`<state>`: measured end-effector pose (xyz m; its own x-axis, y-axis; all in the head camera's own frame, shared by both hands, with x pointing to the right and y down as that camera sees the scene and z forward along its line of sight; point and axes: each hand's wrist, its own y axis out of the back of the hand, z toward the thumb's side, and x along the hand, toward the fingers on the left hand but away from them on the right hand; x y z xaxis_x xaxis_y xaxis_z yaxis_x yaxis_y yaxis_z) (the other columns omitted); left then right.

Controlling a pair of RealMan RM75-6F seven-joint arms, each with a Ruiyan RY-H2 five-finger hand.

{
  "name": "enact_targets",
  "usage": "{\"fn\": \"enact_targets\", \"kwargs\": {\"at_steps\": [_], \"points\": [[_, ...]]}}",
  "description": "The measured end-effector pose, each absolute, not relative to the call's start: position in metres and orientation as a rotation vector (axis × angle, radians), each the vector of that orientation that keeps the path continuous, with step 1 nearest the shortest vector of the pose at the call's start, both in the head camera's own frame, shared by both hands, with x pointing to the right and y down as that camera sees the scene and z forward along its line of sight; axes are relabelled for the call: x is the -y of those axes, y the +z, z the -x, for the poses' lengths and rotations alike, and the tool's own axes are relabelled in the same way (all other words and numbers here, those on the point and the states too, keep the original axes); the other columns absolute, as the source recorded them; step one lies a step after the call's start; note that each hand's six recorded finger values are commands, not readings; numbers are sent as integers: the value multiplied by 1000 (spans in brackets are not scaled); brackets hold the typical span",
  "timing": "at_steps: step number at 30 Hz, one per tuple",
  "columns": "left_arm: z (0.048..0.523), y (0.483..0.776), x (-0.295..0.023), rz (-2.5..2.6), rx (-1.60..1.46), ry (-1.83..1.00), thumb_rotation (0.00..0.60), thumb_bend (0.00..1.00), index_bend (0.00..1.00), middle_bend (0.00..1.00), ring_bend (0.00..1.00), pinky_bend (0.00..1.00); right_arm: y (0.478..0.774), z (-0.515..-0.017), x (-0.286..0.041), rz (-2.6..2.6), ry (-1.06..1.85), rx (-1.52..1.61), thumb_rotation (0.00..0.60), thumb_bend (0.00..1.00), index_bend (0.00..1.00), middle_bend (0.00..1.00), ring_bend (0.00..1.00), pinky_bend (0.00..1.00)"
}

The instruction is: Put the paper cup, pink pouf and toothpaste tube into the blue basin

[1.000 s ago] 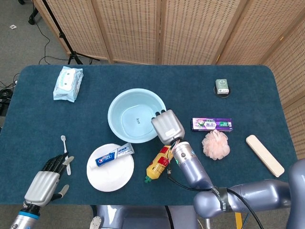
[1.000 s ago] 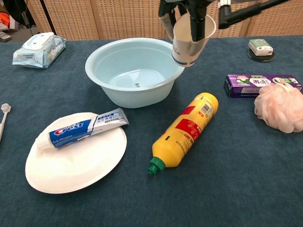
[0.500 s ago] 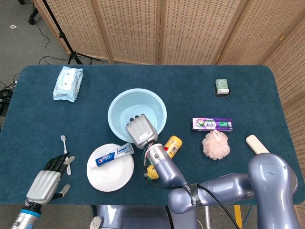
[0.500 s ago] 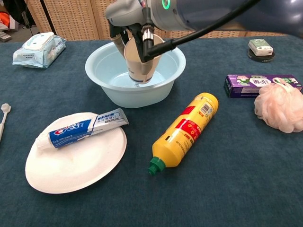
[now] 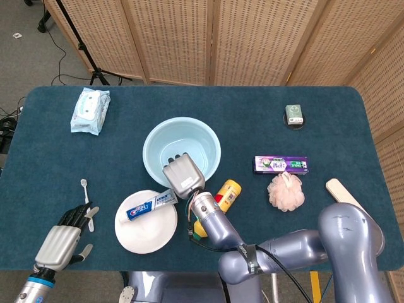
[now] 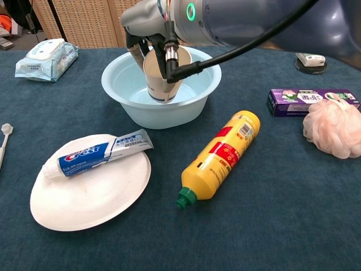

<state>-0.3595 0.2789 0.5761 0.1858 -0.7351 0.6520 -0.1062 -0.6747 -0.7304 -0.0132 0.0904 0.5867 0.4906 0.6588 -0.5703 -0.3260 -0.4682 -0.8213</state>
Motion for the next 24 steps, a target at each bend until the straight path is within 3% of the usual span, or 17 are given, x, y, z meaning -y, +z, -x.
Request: {"fn": "enact_targets", "kwargs": {"at_steps": [14, 17, 19, 22, 24], "points": [[362, 583, -279, 1931, -778, -1549, 600, 330, 5, 0, 0, 106, 597, 30, -85, 1703, 1174, 281, 600, 229, 626, 307, 366, 455], [362, 585, -279, 1934, -774, -1551, 600, 329, 5, 0, 0, 106, 601, 29, -87, 1708, 1180, 264, 600, 208, 454, 123, 174, 445], [362, 585, -279, 1934, -773, -1551, 600, 328, 5, 0, 0, 106, 603, 28, -87, 1708, 1179, 258, 600, 193, 257, 11, 24, 376], [361, 585, -279, 1935, -771, -1550, 600, 327, 5, 0, 0, 106, 601, 26, -86, 1698, 1167, 262, 600, 163, 92, 0, 0, 295], [360, 584, -279, 1935, -770, -1546, 600, 327, 5, 0, 0, 106, 599, 24, -85, 1691, 1158, 269, 600, 156, 36, 0, 0, 279]]}}
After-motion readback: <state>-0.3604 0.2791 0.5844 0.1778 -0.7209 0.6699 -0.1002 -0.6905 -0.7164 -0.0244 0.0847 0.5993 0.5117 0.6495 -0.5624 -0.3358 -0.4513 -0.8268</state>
